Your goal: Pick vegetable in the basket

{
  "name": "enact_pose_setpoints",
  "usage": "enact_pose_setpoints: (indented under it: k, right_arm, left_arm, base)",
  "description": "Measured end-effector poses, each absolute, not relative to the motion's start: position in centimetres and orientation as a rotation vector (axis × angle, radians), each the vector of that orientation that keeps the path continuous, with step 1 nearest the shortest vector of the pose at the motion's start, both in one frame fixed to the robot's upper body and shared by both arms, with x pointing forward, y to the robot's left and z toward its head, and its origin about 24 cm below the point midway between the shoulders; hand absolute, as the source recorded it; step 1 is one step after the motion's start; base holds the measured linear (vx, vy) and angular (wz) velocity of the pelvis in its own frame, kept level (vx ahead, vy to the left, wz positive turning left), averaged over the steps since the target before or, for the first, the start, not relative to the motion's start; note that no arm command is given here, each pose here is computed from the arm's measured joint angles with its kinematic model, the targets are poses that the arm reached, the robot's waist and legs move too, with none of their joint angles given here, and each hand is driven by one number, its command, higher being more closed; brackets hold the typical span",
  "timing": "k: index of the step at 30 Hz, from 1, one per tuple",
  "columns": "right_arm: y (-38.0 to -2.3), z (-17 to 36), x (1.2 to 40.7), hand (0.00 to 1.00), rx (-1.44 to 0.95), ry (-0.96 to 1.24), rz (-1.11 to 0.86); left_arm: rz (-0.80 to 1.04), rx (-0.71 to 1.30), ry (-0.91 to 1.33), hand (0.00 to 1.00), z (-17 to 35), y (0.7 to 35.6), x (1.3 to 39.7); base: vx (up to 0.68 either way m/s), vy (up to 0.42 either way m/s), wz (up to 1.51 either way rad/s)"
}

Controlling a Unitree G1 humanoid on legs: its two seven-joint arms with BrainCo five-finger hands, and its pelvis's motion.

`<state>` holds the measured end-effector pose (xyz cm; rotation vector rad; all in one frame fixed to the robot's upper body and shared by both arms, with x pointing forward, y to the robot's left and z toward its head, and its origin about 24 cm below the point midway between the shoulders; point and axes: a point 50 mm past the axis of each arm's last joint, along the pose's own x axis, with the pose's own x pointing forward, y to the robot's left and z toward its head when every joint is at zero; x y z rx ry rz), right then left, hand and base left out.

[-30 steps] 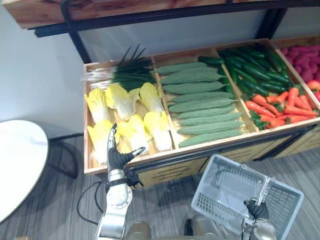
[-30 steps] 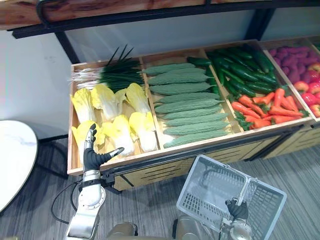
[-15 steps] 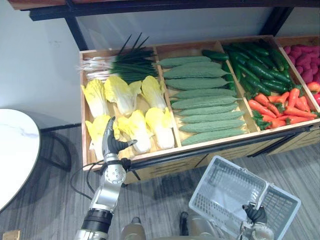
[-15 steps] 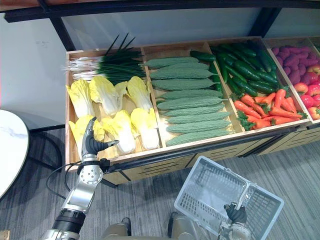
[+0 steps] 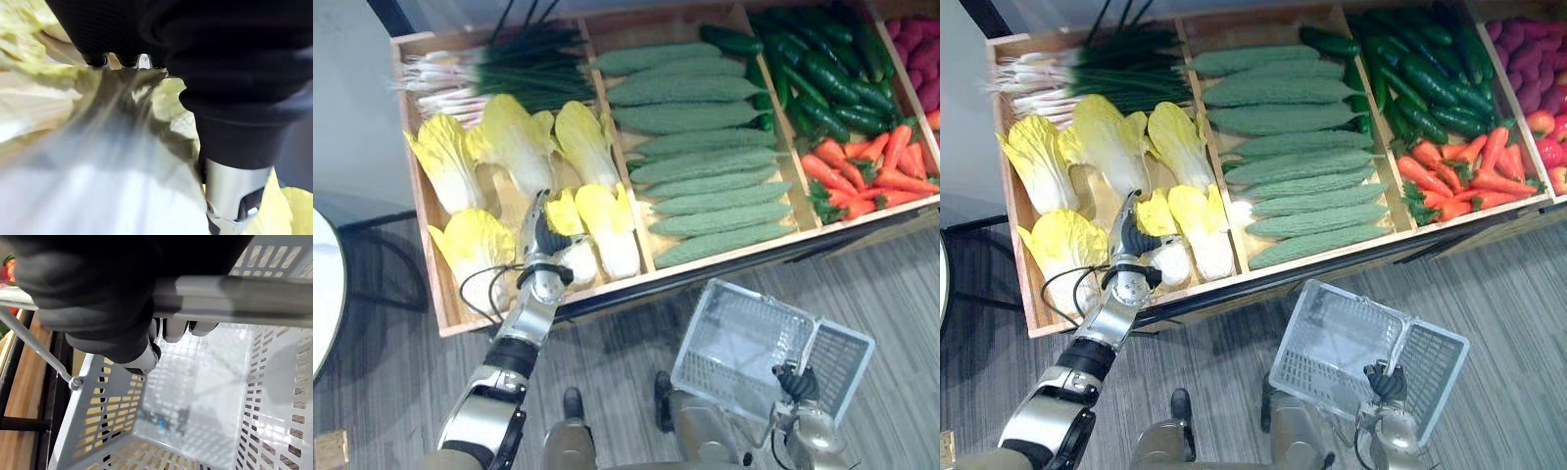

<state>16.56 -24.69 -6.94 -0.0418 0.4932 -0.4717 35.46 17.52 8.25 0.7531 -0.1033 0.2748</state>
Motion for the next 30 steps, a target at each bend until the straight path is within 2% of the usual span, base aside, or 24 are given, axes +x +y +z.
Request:
enact_pose_setpoints:
  k: [5,13,21,30]
  right_arm:
    - [-24.7,-6.9,16.6,1.00,-0.025,0.490,-0.481]
    - [-25.2,-6.0,17.1,1.00,-0.031,0.451,-0.507]
    - [-26.1,-5.8,16.9,1.00,-0.063,0.448,-0.529]
    - [-26.5,-4.4,16.1,1.00,-0.072,0.390,-0.568]
  left_arm:
    - [0.238,0.808,-0.106,1.00,8.5,17.1,36.0]
    - [0.308,0.643,-0.073,1.00,8.1,19.7,35.1]
    - [0.378,0.556,-0.044,1.00,5.7,21.0,31.0]
    - [0.488,0.400,-0.263,1.00,9.5,20.1,25.8]
  base:
    - [-0.12,-0.009,0.00]
    - [-0.03,-0.015,-0.01]
    - [0.10,0.025,0.08]
    - [0.01,0.005,-0.01]
